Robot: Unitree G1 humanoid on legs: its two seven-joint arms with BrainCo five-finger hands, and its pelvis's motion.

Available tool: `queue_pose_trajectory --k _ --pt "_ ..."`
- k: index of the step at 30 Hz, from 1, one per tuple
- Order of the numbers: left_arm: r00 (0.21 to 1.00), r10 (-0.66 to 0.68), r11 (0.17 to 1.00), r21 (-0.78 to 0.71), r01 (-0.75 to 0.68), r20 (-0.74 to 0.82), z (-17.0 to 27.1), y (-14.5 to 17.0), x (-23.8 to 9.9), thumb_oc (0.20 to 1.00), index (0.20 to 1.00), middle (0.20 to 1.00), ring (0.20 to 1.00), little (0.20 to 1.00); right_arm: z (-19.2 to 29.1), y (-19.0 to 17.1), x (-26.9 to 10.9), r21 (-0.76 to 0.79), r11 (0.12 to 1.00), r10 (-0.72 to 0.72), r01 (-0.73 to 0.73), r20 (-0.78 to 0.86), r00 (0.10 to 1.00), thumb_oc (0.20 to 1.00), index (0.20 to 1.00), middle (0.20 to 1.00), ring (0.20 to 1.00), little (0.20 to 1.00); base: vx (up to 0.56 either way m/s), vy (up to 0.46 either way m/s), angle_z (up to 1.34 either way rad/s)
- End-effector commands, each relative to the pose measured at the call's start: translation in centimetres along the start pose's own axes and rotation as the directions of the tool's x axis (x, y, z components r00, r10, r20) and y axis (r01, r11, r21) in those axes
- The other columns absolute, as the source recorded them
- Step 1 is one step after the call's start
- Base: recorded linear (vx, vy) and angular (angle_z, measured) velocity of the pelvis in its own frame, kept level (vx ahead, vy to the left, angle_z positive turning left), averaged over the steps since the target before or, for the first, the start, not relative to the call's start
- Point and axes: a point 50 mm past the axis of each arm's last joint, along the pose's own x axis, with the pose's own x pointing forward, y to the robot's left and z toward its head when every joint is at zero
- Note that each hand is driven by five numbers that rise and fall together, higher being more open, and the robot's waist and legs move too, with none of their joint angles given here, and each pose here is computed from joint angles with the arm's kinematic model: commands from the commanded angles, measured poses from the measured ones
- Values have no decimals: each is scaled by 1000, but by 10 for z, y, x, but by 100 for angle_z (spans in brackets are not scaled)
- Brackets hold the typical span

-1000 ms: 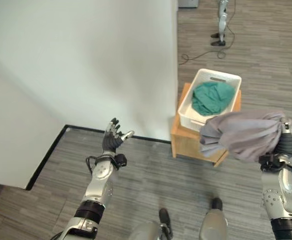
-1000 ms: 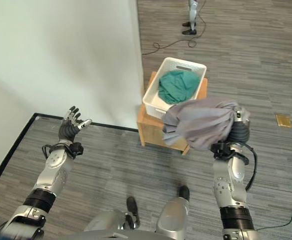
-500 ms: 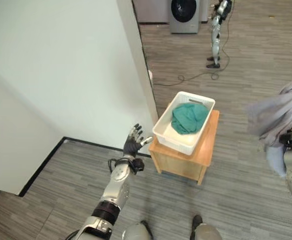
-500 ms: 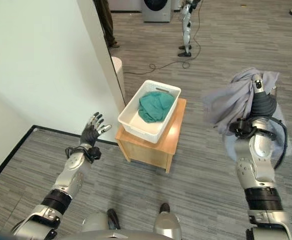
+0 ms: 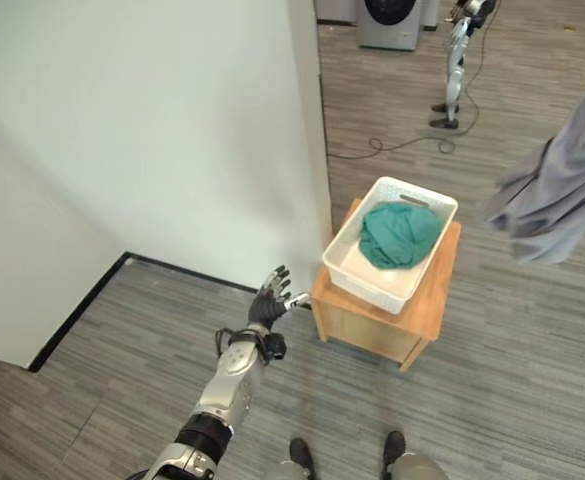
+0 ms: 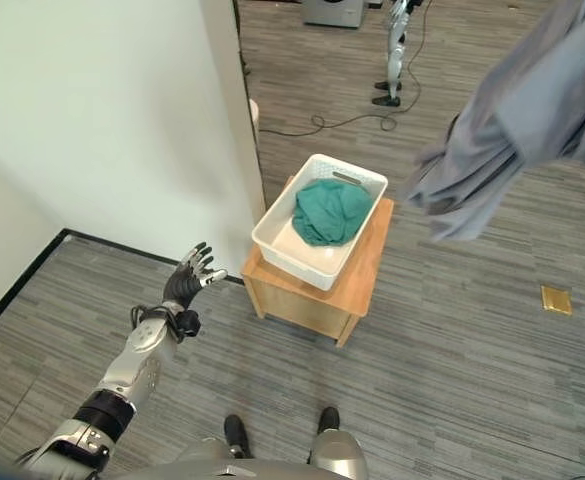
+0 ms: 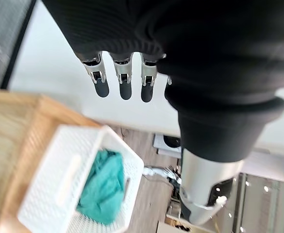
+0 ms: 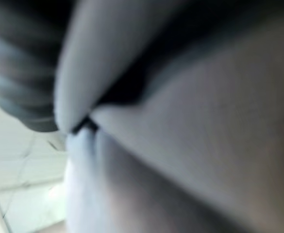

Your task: Pick up bed clothes into laundry basket.

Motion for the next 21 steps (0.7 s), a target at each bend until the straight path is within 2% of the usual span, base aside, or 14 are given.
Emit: queue_pose_trajectory --k 1,2,4,6,9,21 --pt "997 -34 999 1 34 75 15 8 -6 1000 1000 1000 1000 1000 40 -31 18 -125 986 -95 107 100 990 200 200 200 200 200 17 44 -1" --pt "999 -30 999 25 29 45 9 15 -10 1000 1000 1000 1000 1000 45 -50 32 -251 954 -159 163 37 987 200 200 200 200 200 10 30 5" --pt "998 -36 999 2 36 53 9 9 -8 1000 1000 1000 1000 1000 58 -52 37 -262 951 -155 164 58 986 200 200 200 200 200 9 15 0" --pt "998 -42 999 8 42 38 6 11 -11 1000 1000 1000 1000 1000 59 -65 45 -404 899 -188 166 -15 982 200 200 200 200 200 2 3 4" --pt "998 -58 998 16 57 23 3 11 -13 1000 1000 1000 1000 1000 53 -68 47 -505 852 -214 140 -92 972 200 200 200 200 200 15 -7 7" --pt "997 -79 996 28 79 -15 -5 11 -22 1000 1000 1000 1000 1000 46 -51 52 -611 787 -219 88 -142 965 200 200 200 200 200 3 0 3"
